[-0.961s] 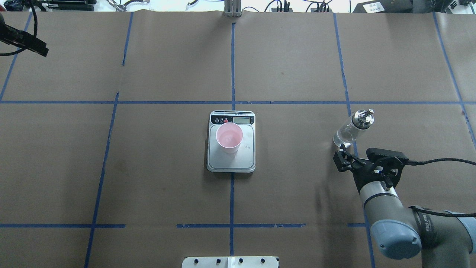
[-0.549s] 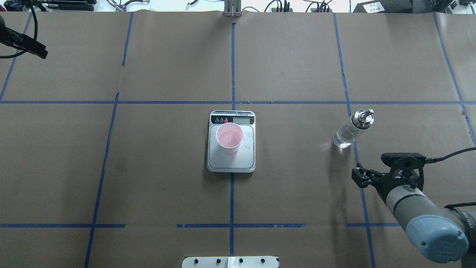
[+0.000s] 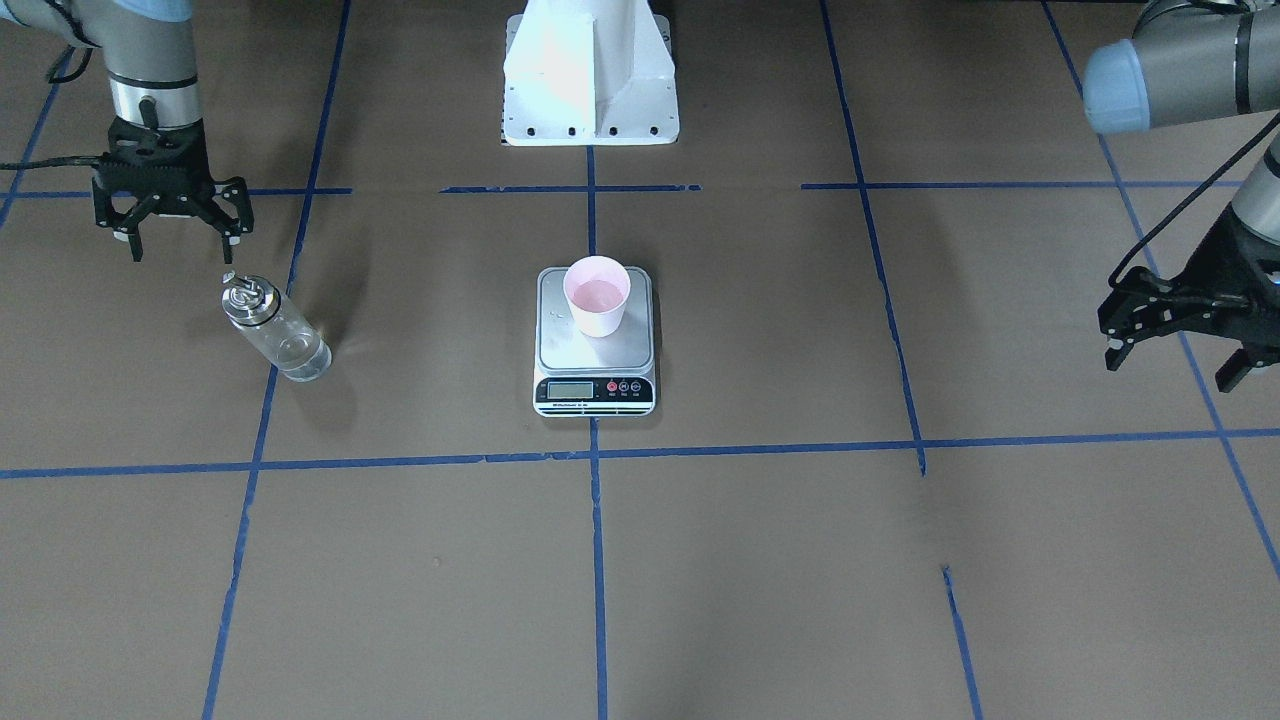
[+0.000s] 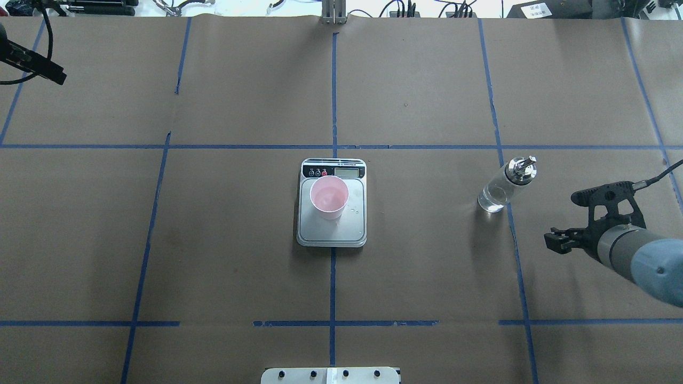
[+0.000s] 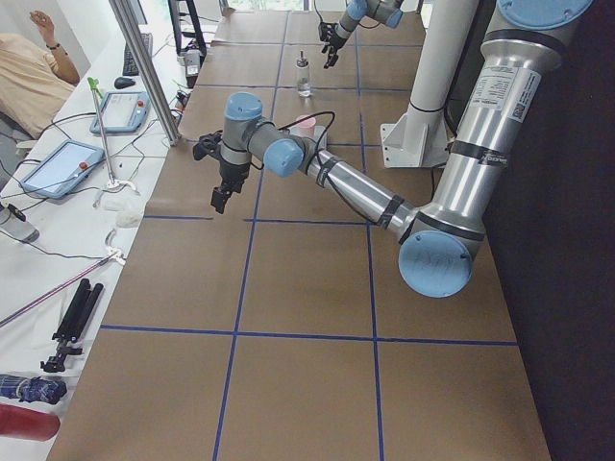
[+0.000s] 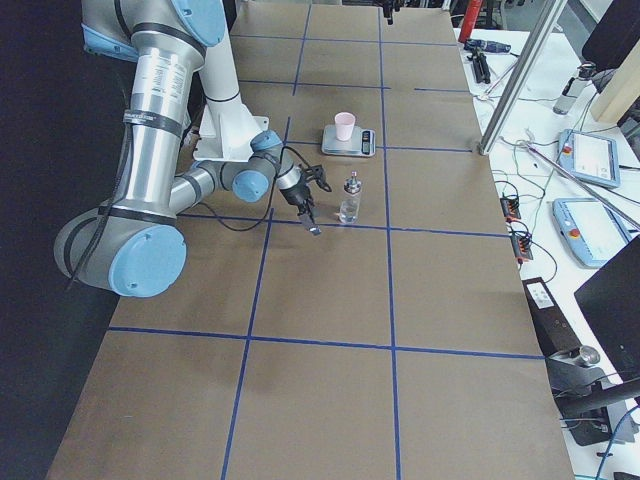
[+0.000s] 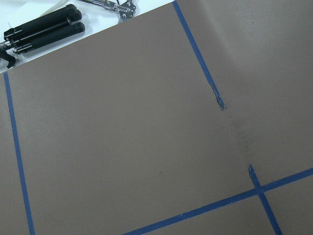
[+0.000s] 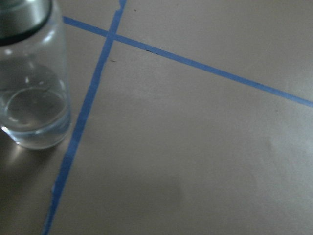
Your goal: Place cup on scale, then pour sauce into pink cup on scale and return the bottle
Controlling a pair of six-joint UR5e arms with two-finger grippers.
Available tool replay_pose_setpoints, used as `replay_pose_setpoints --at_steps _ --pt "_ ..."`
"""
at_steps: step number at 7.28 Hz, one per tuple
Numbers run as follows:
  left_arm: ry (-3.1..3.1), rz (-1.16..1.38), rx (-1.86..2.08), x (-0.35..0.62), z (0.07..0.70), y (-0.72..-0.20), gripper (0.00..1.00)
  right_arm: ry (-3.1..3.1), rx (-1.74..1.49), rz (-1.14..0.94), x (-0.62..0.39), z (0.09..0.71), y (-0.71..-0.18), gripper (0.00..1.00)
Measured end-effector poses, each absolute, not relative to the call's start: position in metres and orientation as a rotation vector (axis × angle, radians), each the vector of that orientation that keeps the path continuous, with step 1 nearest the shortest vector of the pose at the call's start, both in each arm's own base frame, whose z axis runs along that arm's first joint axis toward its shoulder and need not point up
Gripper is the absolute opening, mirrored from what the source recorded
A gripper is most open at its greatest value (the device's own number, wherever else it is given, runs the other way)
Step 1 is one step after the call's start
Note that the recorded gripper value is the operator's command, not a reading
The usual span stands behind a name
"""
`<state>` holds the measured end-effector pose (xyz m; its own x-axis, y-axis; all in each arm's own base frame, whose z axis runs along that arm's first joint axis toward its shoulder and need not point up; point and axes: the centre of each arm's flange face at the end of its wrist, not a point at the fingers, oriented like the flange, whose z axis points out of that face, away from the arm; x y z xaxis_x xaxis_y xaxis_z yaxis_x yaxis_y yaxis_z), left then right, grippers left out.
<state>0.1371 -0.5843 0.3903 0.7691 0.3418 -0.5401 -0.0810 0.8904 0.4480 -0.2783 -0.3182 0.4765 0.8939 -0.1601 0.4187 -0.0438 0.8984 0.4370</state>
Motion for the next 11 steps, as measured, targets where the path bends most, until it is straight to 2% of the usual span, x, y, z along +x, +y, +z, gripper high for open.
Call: replay_pose_setpoints --at_steps 2,4,6,7,11 --pt "0.632 0.258 0.425 0.115 0.409 -0.596 0.99 -0.497 0.36 -0.17 -0.209 0.495 -0.368 1.0" --pt "0.65 0.266 0.426 0.082 0.445 -0.615 0.99 -0.588 0.276 -0.242 -0.133 0.522 -0.441 1.0" --pt "0.686 0.259 0.412 0.024 0.491 -0.63 0.99 -0.607 0.207 -0.302 -0.068 0.515 -0.52 1.0" --pt "0.725 0.218 0.379 -0.008 0.515 -0.632 0.99 -0.608 0.179 -0.335 -0.038 0.506 -0.541 1.0" --pt "0.865 0.095 0.256 -0.061 0.59 -0.591 1.0 -0.762 0.085 -0.262 0.017 0.546 -0.547 1.0"
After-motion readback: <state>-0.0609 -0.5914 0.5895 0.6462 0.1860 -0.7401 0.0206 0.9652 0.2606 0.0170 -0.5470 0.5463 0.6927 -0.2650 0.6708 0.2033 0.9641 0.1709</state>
